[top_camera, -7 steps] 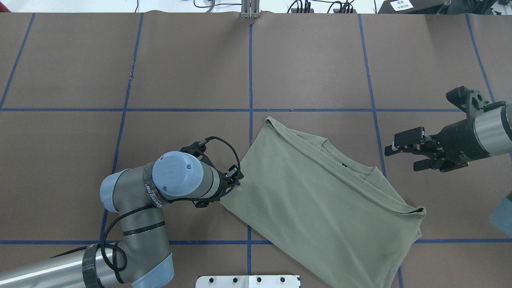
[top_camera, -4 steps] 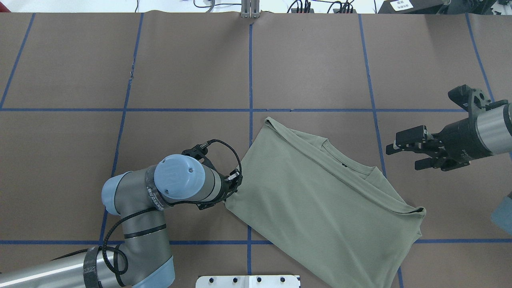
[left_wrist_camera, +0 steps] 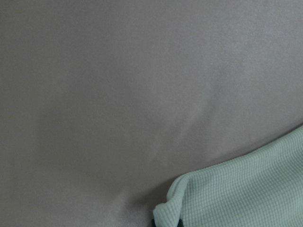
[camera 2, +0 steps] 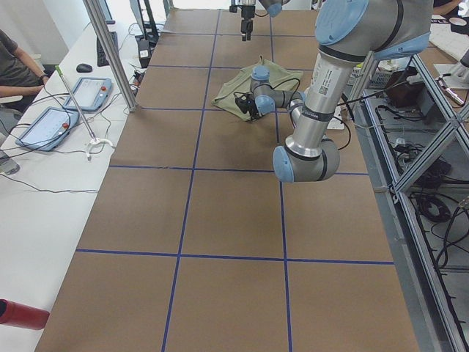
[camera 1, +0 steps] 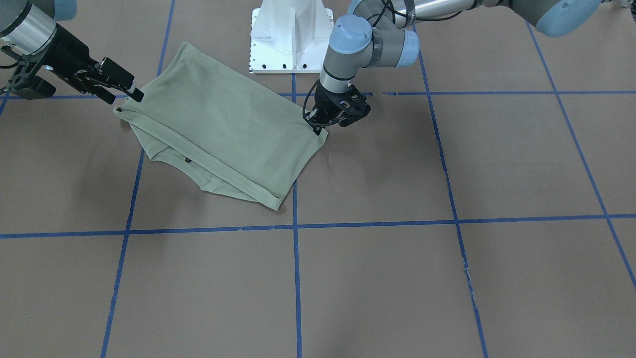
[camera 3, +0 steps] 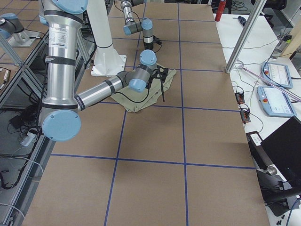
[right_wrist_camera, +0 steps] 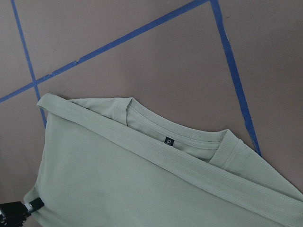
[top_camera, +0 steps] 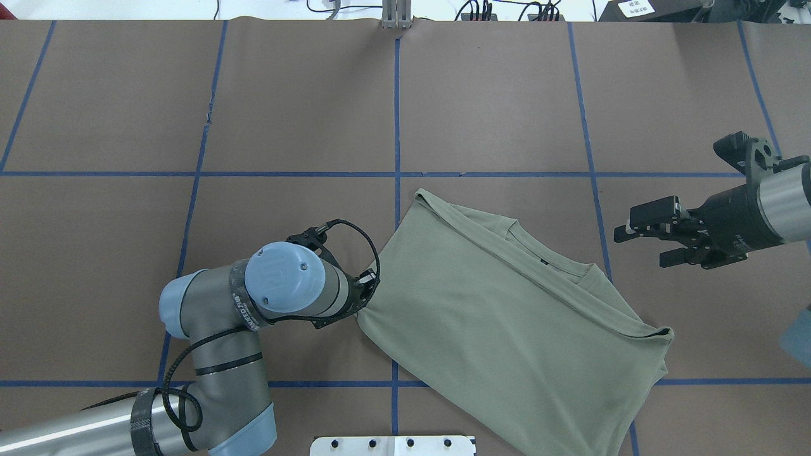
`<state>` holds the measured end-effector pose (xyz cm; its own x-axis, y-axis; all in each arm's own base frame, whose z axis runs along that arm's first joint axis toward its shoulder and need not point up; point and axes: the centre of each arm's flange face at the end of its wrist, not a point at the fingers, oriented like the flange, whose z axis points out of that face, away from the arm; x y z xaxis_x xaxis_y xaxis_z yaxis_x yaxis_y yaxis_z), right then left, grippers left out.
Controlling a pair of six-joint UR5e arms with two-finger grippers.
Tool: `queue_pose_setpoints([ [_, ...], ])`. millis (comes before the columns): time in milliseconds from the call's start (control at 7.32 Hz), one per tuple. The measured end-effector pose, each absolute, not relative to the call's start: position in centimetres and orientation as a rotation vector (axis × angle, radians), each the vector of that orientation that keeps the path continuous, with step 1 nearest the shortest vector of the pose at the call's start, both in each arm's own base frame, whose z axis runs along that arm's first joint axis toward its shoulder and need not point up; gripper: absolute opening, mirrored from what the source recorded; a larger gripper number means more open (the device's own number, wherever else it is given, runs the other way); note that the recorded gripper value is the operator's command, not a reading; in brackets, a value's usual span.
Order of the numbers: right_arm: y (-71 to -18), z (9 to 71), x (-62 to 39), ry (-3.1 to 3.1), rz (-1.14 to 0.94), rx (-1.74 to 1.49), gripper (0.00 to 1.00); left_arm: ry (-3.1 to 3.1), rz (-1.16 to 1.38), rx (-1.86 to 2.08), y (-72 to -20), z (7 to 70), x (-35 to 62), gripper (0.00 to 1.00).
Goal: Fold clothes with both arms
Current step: 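Drag the shirt corner with the left gripper away from the robot, straightening it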
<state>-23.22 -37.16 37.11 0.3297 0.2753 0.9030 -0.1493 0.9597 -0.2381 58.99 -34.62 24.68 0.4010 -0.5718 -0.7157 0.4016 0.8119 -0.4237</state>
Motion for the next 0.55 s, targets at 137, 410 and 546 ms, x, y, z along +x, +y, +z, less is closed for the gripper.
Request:
queue_pose_setpoints([
  [137, -37.2, 37.2, -23.1, -1.203, 0.282, -0.119, 1.00, 0.987, -0.635, -0.171, -36.5, 24.2, 57.9, 0.00],
  [410, -37.6, 37.2, -22.8, -1.202, 0.294, -0.109, 1.00, 1.006, -0.652, -0.082, -41.0, 23.3, 55.3, 0.00],
  [546, -37.8, 37.3, -22.6, -1.200, 0.303, -0.104, 1.00, 1.000, -0.658, -0.030, -43.6, 23.4, 54.1, 0.00],
])
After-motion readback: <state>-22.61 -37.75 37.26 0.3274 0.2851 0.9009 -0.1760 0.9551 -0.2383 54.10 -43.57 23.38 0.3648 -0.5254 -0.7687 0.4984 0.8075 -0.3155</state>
